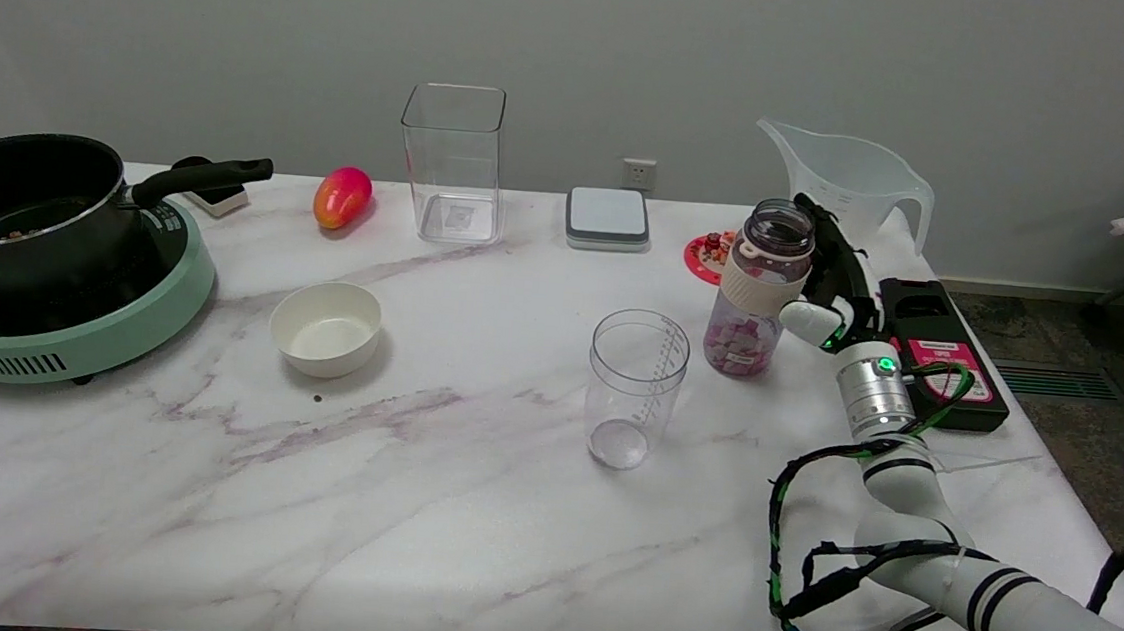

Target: Pick up the black bottle.

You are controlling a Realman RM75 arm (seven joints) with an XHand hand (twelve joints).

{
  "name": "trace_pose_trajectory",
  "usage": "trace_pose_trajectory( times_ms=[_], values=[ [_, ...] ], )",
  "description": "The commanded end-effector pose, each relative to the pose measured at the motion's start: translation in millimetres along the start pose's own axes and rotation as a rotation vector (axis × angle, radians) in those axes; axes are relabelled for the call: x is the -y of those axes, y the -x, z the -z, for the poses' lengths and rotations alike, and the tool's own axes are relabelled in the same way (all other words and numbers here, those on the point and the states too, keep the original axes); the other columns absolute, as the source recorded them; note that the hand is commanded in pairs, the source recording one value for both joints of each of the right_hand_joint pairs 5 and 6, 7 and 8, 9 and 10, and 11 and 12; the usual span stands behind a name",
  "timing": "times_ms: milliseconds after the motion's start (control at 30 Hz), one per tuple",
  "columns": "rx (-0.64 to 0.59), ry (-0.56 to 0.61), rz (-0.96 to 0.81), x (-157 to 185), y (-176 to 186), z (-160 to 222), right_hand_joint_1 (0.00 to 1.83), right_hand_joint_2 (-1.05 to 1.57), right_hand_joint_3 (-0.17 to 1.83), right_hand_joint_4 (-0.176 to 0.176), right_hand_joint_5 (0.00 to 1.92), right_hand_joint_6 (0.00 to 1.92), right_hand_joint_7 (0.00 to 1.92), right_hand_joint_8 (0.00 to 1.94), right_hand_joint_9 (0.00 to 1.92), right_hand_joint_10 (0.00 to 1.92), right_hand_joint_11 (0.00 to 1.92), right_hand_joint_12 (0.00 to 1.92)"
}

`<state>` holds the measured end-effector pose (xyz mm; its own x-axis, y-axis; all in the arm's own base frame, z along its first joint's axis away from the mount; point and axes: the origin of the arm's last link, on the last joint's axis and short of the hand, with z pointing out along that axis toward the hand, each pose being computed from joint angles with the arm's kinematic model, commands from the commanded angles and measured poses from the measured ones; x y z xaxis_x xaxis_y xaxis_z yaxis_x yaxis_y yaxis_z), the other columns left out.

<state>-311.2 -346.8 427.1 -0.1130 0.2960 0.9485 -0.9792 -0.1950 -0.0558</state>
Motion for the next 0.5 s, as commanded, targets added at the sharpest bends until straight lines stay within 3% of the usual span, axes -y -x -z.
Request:
trace_pose_trajectory(
  times_ms=[33,400,500],
  values=[
    [0.030,0.008,0.009,-7.2,14.2,-5.8,1.23,-0.84,0.99,0.000,0.27,0.27,0.45,0.45,0.47,0.47,0.50,0.50],
    [0.038,0.020,0.008,-8.3,16.8,-7.6,1.30,-0.72,0.99,0.000,0.33,0.33,0.54,0.54,0.48,0.48,0.50,0.50],
    [0.041,0.024,0.009,-8.8,17.8,-8.0,1.33,-0.61,0.92,0.000,0.34,0.34,0.62,0.62,0.48,0.48,0.50,0.50]
  ],
)
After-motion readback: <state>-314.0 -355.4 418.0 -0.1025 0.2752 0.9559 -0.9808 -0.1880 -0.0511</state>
